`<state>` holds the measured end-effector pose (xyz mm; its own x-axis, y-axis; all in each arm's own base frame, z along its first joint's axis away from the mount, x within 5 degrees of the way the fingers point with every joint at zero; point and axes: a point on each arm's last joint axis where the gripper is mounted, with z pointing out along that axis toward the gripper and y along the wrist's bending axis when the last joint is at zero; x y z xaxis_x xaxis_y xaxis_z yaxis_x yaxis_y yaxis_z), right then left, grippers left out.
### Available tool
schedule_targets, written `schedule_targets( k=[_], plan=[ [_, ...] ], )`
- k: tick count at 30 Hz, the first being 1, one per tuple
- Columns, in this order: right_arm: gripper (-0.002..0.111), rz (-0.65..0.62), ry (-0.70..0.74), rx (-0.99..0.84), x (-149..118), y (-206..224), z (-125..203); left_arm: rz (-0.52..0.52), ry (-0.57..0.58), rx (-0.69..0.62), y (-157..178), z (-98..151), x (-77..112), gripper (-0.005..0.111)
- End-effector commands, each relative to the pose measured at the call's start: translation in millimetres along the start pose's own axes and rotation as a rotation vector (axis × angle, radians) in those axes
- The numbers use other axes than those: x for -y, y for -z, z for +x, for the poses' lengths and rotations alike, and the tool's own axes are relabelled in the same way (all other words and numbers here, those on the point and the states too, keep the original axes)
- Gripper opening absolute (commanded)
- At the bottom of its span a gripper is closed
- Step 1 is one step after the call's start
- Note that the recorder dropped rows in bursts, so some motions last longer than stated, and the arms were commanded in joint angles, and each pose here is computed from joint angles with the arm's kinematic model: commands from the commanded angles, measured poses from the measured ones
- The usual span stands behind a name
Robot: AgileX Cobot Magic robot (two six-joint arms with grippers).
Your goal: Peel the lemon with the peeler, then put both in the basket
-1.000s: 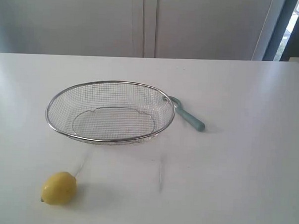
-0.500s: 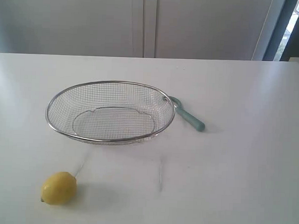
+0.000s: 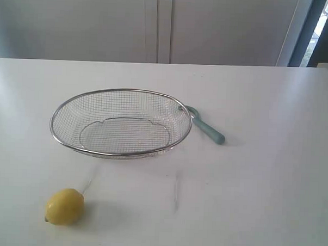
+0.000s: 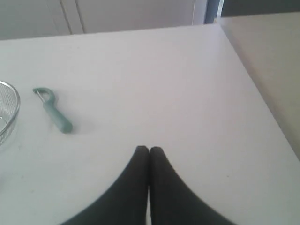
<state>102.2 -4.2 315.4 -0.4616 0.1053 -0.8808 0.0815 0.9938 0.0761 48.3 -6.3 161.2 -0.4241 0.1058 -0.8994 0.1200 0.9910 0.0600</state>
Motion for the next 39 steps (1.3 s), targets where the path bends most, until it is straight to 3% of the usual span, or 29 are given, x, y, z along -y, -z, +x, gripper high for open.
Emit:
schedule_targets(
  k=[1, 21, 39],
  plan=[
    [0.0, 0.017, -0.01, -0.106, 0.6, -18.9, -6.0, 0.005, 0.006, -0.011, -0.9, 2.9, 0.6, 0.0],
    [0.0, 0.02, -0.01, -0.137, 0.5, -36.5, -8.2, 0.005, 0.006, -0.011, -0.9, 2.9, 0.6, 0.0],
    [0.0, 0.038, 0.01, -0.397, -1.3, -142.8, -41.4, 0.005, 0.006, -0.011, -0.9, 2.9, 0.6, 0.0]
  ],
)
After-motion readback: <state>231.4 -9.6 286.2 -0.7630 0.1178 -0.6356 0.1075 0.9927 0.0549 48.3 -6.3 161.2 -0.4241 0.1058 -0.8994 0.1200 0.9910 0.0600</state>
